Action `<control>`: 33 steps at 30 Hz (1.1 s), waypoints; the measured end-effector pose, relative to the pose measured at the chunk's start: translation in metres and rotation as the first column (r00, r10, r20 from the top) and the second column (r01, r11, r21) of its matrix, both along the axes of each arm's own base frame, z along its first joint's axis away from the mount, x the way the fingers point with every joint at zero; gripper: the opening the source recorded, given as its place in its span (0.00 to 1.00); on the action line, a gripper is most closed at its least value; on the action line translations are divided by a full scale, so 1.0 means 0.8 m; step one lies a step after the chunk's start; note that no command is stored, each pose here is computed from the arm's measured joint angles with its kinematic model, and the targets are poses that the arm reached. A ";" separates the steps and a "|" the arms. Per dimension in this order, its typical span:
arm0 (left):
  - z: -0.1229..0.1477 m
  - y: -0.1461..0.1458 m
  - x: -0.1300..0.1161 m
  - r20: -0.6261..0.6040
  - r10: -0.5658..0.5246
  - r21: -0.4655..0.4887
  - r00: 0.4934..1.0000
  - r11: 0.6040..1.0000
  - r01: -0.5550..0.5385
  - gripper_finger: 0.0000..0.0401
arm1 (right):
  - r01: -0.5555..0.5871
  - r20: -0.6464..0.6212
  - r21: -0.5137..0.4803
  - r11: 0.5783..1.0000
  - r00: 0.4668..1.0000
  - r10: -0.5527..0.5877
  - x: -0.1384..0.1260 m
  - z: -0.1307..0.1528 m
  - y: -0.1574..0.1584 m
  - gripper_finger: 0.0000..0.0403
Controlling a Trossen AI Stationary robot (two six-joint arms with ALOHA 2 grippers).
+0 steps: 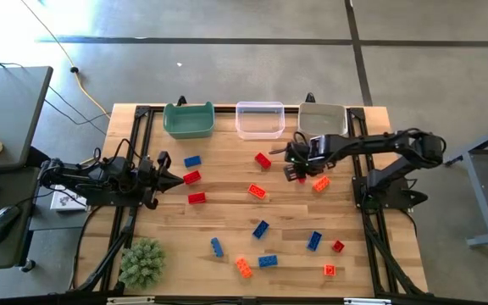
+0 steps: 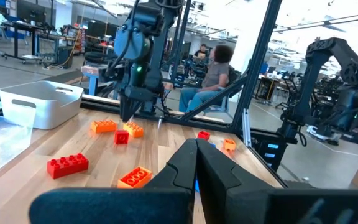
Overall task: Sort & place blocks by color
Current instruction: Put the red game piece into the gray bin
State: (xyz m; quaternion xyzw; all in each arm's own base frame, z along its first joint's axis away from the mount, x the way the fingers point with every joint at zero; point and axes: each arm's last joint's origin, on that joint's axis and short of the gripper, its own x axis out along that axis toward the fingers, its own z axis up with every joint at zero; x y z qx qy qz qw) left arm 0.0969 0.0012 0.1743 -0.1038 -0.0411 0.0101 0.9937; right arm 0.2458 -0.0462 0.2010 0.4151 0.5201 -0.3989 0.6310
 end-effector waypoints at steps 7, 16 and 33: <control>0.000 0.000 0.000 0.000 0.000 0.000 1.000 1.000 0.000 0.00 | -0.009 -0.029 0.040 0.999 1.000 0.010 0.004 -0.012 -0.009 0.33; 0.000 0.000 0.000 0.000 0.000 0.000 1.000 1.000 0.000 0.00 | -0.034 -0.029 0.025 0.999 0.999 0.035 0.005 -0.013 -0.009 0.33; 0.000 0.000 0.000 0.000 0.000 0.001 1.000 1.000 0.000 0.00 | -0.035 -0.008 0.014 0.999 0.999 0.035 0.003 -0.027 -0.009 0.33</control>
